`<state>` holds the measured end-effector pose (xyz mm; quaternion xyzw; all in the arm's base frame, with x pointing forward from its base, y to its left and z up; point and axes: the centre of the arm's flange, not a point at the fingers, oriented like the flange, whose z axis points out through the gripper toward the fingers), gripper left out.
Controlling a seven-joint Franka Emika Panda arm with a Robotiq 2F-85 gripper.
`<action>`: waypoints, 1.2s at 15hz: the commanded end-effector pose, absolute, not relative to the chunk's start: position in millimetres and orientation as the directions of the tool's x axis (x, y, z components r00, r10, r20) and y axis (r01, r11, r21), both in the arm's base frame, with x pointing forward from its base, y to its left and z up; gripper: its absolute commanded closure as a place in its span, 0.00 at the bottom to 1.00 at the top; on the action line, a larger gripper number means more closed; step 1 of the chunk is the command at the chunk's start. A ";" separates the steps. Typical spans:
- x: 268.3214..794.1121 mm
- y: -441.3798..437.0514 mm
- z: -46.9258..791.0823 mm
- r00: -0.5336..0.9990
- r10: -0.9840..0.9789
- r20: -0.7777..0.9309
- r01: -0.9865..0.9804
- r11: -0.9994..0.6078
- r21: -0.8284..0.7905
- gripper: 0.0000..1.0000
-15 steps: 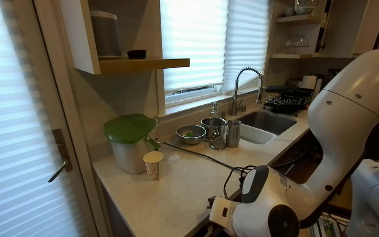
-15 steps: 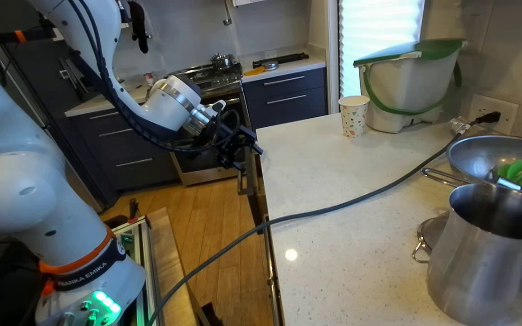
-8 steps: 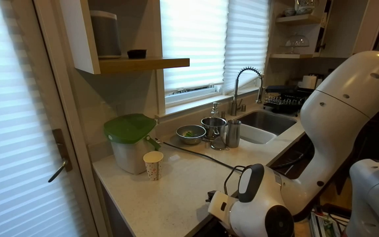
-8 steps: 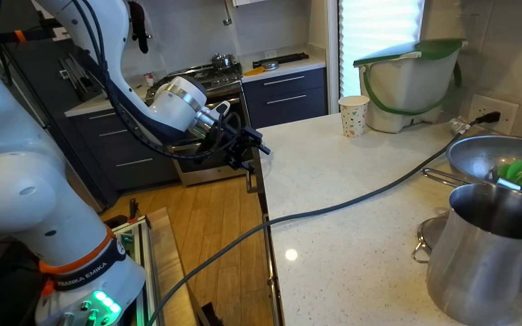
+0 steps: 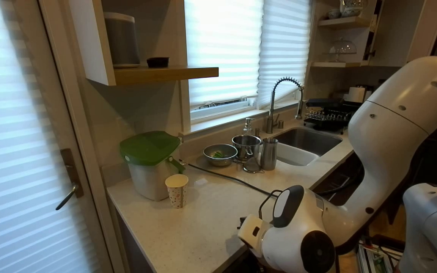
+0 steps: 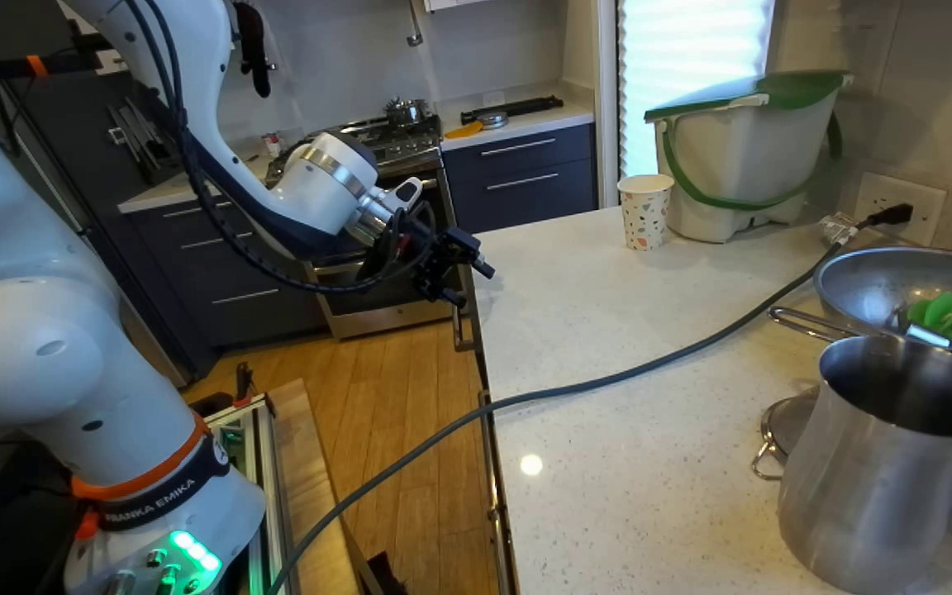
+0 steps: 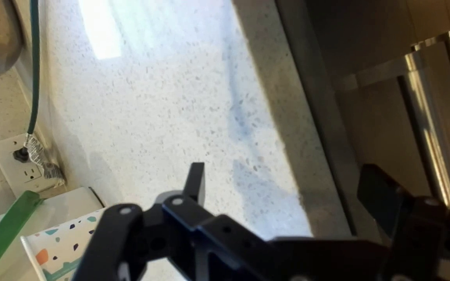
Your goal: Close the topmost drawer on the left
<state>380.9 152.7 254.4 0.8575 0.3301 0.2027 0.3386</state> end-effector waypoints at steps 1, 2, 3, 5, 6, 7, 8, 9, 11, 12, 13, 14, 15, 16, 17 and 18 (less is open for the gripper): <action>367.8 154.5 281.9 0.776 0.594 0.214 0.352 -0.688 0.635 0.00; 366.9 155.1 287.9 0.798 0.552 0.242 0.322 -0.730 0.603 0.00; 365.3 156.1 295.9 0.814 0.514 0.271 0.289 -0.764 0.577 0.00; 362.0 157.4 316.3 0.857 0.414 0.307 0.216 -0.830 0.515 0.00; 361.2 157.2 324.7 0.874 0.362 0.324 0.176 -0.858 0.483 0.00; 359.7 157.2 334.6 0.888 0.309 0.340 0.135 -0.883 0.450 0.00; 358.3 158.2 343.2 0.904 0.251 0.347 0.097 -0.910 0.404 0.00; 356.6 159.7 351.6 0.914 0.205 0.351 0.071 -0.931 0.359 0.00; 353.1 162.7 368.7 0.927 0.132 0.350 0.021 -0.952 0.304 0.00; 351.1 163.5 374.6 0.932 0.107 0.347 0.008 -0.962 0.274 0.00; 350.3 163.8 380.3 0.935 0.076 0.346 -0.012 -0.970 0.244 0.00; 348.8 164.6 388.1 0.937 0.053 0.345 -0.026 -0.975 0.221 0.00; 347.9 164.7 392.6 0.939 0.031 0.344 -0.041 -0.979 0.202 0.00; 345.3 166.0 401.0 0.945 0.017 0.328 -0.050 -0.980 0.195 0.00; 342.6 165.5 404.8 0.949 0.007 0.315 -0.055 -0.980 0.189 0.00; 339.7 165.0 410.2 0.951 0.000 0.309 -0.062 -0.979 0.194 0.00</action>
